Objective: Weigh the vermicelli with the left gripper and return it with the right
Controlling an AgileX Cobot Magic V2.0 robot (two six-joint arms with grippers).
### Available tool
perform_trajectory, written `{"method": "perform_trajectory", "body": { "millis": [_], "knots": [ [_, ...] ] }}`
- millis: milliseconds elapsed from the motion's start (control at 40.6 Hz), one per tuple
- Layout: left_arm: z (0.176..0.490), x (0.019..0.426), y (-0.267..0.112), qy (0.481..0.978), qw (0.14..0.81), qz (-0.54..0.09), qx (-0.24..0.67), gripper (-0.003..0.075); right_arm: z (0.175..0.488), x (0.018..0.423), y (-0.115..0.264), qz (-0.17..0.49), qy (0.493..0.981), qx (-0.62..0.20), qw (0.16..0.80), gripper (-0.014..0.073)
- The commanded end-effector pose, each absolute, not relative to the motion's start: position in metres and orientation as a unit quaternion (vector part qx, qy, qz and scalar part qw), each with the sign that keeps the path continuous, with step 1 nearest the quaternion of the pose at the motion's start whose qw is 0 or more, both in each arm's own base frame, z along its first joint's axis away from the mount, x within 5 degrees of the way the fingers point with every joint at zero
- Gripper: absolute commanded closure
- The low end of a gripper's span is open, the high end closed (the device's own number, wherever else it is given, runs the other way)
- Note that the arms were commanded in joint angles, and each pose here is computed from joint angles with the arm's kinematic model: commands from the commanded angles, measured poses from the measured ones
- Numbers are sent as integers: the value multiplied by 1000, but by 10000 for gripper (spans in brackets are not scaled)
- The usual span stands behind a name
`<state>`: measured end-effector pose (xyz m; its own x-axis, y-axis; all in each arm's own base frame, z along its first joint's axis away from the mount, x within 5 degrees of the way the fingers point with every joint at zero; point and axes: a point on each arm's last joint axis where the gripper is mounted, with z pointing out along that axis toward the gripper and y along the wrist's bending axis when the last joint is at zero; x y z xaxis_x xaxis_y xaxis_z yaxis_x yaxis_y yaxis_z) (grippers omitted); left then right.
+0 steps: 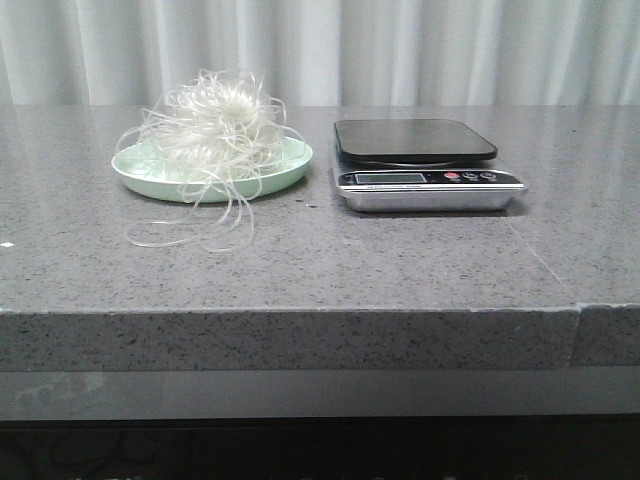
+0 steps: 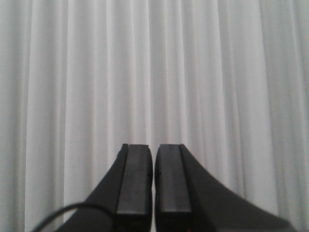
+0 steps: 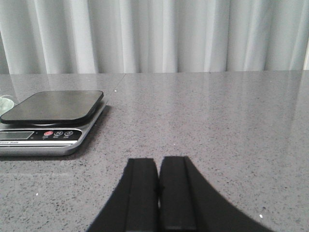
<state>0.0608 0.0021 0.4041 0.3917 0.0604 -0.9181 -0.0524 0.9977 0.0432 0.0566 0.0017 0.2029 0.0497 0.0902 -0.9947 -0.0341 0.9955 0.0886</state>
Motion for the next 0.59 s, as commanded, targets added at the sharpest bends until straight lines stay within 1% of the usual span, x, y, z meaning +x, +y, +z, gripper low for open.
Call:
{"method": "perform_trajectory", "body": {
  "millis": [0, 74, 148, 197, 271, 369, 492, 566],
  "knots": [
    [430, 90, 3, 576, 817, 27, 0, 572, 214, 54, 1, 40, 647, 17, 761, 438],
    [438, 116, 2, 609, 793, 7, -4, 568, 214, 54, 1, 40, 647, 17, 761, 438],
    [447, 137, -3, 635, 772, -24, -4, 543, 214, 54, 1, 40, 646, 17, 762, 438],
    [451, 153, -9, 657, 752, -43, 6, 507, 214, 54, 1, 40, 646, 17, 762, 438],
    [455, 176, -24, 691, 719, -71, 36, 424, 214, 54, 1, 40, 646, 17, 762, 438],
    [453, 202, -47, 730, 672, -103, 75, 338, 215, 54, 1, 40, 645, 17, 763, 438],
    [448, 233, -75, 759, 628, -129, 111, 269, 215, 54, 1, 40, 645, 17, 763, 438],
    [442, 252, -89, 781, 595, -156, 110, 241, 215, 54, 1, 40, 645, 17, 763, 438]
  ]
}}
